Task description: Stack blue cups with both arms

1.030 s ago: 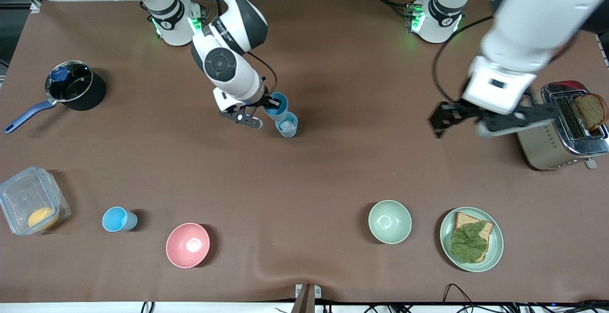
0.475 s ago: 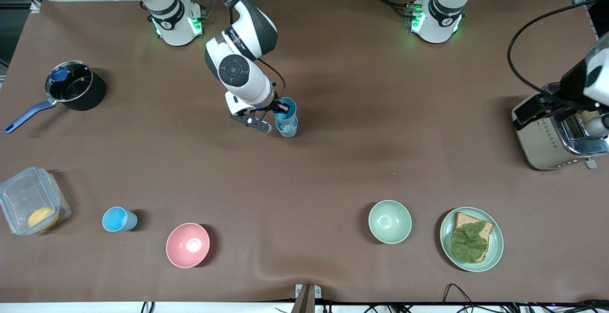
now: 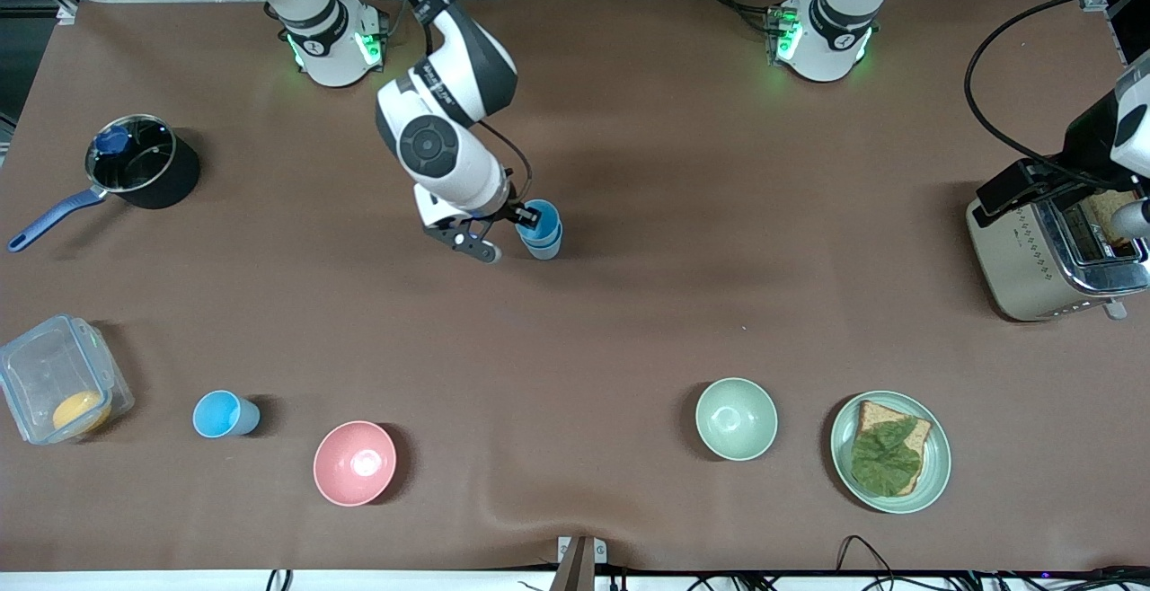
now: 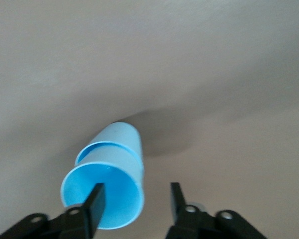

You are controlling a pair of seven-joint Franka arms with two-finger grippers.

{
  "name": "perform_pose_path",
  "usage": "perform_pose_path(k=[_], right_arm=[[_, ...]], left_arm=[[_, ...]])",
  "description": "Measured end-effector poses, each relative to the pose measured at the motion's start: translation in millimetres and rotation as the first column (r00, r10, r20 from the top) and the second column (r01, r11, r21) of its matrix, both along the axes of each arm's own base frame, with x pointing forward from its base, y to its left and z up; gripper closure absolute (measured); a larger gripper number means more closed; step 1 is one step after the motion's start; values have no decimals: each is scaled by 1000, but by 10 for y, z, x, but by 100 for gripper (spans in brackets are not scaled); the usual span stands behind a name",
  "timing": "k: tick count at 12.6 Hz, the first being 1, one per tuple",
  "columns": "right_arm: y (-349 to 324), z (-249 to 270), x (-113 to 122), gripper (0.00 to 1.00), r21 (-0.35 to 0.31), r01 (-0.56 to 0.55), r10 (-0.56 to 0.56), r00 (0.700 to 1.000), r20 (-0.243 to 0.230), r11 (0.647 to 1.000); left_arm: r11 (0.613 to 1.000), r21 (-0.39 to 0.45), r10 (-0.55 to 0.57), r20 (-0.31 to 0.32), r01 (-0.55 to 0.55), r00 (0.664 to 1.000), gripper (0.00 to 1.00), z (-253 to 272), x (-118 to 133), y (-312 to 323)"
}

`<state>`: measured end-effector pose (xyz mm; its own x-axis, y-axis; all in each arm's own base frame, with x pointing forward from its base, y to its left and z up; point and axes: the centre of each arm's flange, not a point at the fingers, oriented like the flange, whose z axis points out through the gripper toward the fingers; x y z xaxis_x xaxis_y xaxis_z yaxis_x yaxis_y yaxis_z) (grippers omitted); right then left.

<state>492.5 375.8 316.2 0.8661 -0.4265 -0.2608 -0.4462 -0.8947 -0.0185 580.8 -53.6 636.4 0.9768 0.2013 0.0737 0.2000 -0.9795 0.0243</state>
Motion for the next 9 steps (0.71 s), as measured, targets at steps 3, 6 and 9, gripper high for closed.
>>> perform_pose_path(k=[3,6,9], right_arm=[[-1011,250,395,0,33,-130,132,988,-84,991],[-2454,375,695,0,65,-284,290,951,-103,956],[-3629,328,671,0,112,-411,421,904,-74,904]], left_arm=[[1000,2,-24,-38,24,999,0,-40,-52,-131],[999,2,-43,-62,43,997,0,-48,-104,-239],[999,2,-37,-55,37,998,0,21,-144,-199]])
